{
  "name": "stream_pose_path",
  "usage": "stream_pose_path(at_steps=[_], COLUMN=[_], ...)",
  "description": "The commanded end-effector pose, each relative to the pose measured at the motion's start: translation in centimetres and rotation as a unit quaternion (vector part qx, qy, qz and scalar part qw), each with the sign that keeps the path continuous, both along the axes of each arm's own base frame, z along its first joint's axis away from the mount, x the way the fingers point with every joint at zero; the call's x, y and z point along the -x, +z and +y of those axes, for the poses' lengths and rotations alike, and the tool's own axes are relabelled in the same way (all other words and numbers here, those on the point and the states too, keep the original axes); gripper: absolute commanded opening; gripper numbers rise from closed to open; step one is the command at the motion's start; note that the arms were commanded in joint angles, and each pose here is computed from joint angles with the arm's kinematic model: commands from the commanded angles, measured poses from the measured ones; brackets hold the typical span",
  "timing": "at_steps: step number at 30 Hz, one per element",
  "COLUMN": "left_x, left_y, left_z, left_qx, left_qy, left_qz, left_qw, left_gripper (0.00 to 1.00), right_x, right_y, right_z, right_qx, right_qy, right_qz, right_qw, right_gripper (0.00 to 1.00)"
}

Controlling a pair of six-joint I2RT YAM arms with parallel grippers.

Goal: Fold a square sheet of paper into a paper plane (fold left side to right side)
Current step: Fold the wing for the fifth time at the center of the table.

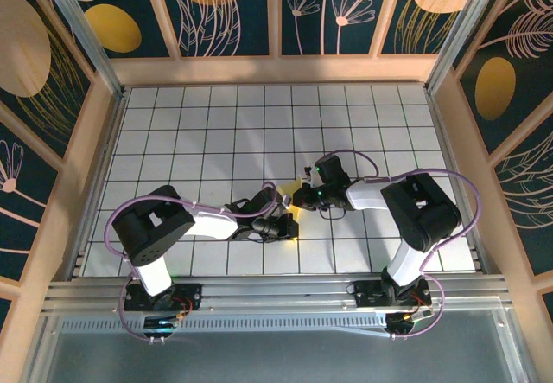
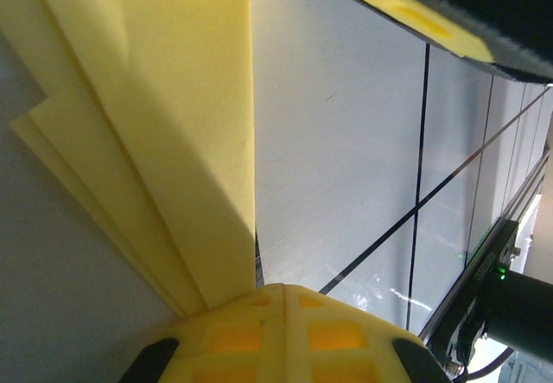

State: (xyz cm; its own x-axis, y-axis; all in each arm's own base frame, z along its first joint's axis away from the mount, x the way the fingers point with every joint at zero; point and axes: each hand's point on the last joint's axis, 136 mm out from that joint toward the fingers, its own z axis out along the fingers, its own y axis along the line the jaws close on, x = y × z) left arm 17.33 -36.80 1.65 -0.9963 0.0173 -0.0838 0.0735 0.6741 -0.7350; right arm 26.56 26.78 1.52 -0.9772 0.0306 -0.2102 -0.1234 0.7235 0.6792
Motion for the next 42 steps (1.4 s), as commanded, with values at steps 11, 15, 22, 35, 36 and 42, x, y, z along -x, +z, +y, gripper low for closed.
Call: stream_pose_path(at_steps=[11, 15, 22, 35, 36, 42], left_x=[3.3, 4.0, 4.4, 4.4, 4.2, 2.0], left_y=[-2.7, -2.9, -2.3, 1.5, 2.2, 5.0], left_z=[1.5, 1.7, 2.2, 2.2, 2.1, 1.9], left_qx=[-0.052, -0.057, -0.049, 0.004, 0.013, 0.034], left_qy=[-0.025, -0.032, -0.031, -0.039, -0.038, -0.013], left_qz=[0.031, 0.031, 0.024, -0.024, -0.031, -0.059], left_qw=[0.998, 0.997, 0.998, 0.999, 0.999, 0.998], left_gripper=[0.0, 0.0, 0.0, 0.0, 0.0, 0.0], right_x=[3.3, 3.3, 3.2, 3.2, 3.2, 3.0], right_y=[-5.1, -5.1, -5.0, -5.0, -4.9, -4.8], right_z=[-3.2, -3.2, -3.2, -3.3, -3.2, -3.1], right_qx=[0.102, 0.104, 0.105, 0.107, 0.107, 0.104], right_qy=[-0.012, -0.012, -0.012, -0.012, -0.012, -0.012], right_qz=[0.074, 0.073, 0.071, 0.072, 0.072, 0.07], right_qw=[0.992, 0.992, 0.992, 0.992, 0.992, 0.992], right_gripper=[0.0, 0.0, 0.0, 0.0, 0.0, 0.0])
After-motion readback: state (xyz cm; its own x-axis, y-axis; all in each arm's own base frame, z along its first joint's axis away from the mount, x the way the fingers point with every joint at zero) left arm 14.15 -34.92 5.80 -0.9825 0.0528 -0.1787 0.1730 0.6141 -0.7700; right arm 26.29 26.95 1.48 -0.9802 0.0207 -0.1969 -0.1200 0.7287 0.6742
